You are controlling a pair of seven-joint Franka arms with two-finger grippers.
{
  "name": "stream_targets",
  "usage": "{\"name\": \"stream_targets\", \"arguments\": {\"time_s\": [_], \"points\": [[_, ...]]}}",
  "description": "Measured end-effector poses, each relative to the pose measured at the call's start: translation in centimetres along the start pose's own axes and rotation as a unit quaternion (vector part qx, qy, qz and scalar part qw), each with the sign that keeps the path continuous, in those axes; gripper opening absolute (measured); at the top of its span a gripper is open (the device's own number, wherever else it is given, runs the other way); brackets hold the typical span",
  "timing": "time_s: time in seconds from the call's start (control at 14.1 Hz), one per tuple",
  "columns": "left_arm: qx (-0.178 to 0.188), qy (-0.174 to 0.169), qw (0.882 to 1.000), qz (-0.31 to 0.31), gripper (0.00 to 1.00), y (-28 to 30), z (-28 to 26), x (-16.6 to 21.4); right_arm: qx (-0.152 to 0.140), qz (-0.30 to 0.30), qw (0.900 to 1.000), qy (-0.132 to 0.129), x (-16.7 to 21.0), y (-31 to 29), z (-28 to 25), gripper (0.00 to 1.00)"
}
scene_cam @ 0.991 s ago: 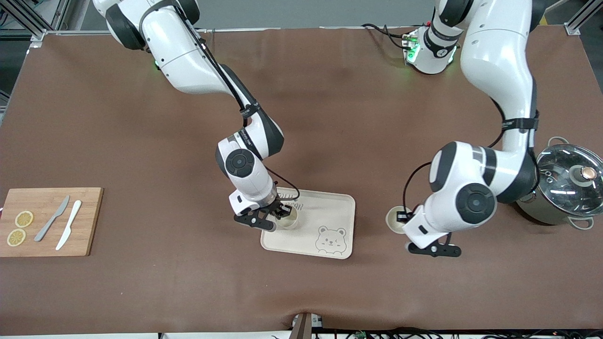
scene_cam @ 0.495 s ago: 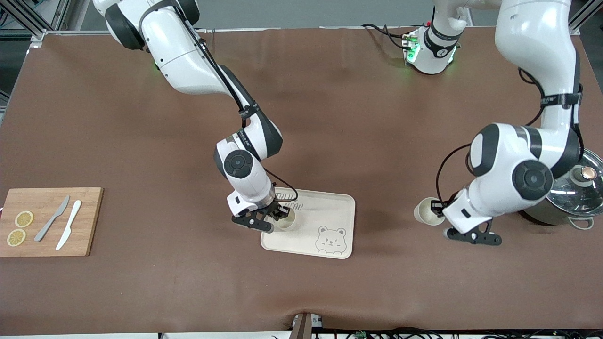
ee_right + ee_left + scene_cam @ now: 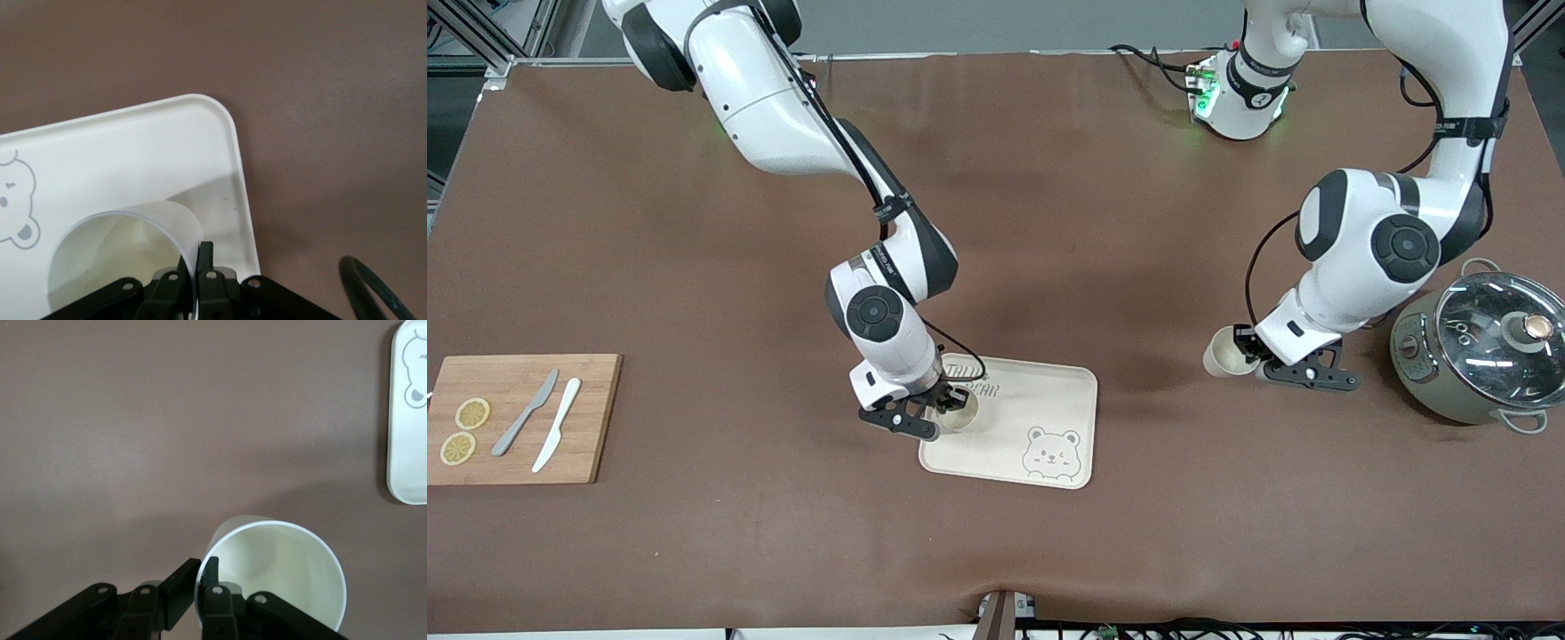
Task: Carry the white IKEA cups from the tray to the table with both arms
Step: 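Lower the held cup onto the table beside the pot with the left gripper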
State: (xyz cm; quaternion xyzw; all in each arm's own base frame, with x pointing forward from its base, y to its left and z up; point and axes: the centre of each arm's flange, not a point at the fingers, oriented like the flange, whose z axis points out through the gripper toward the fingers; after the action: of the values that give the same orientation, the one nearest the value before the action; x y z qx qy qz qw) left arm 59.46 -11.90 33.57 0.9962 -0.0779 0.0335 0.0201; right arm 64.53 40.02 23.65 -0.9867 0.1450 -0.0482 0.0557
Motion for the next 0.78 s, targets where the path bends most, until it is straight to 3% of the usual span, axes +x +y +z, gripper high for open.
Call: {"name": "stream_targets", "arguments": {"time_s": [0.5, 0.78], "points": [[0.007, 0.041, 0.999, 0.003, 0.10, -0.5, 5.8, -4.0, -0.027, -0.017, 0.999, -0.003, 0.1, 0.6, -0.4, 0.04], [0.008, 0.041, 0.999, 0.003, 0.10, -0.6, 7.1, -4.5, -0.033, -0.022, 0.999, -0.005, 0.0, 1.0, 0.1, 0.04]]}}
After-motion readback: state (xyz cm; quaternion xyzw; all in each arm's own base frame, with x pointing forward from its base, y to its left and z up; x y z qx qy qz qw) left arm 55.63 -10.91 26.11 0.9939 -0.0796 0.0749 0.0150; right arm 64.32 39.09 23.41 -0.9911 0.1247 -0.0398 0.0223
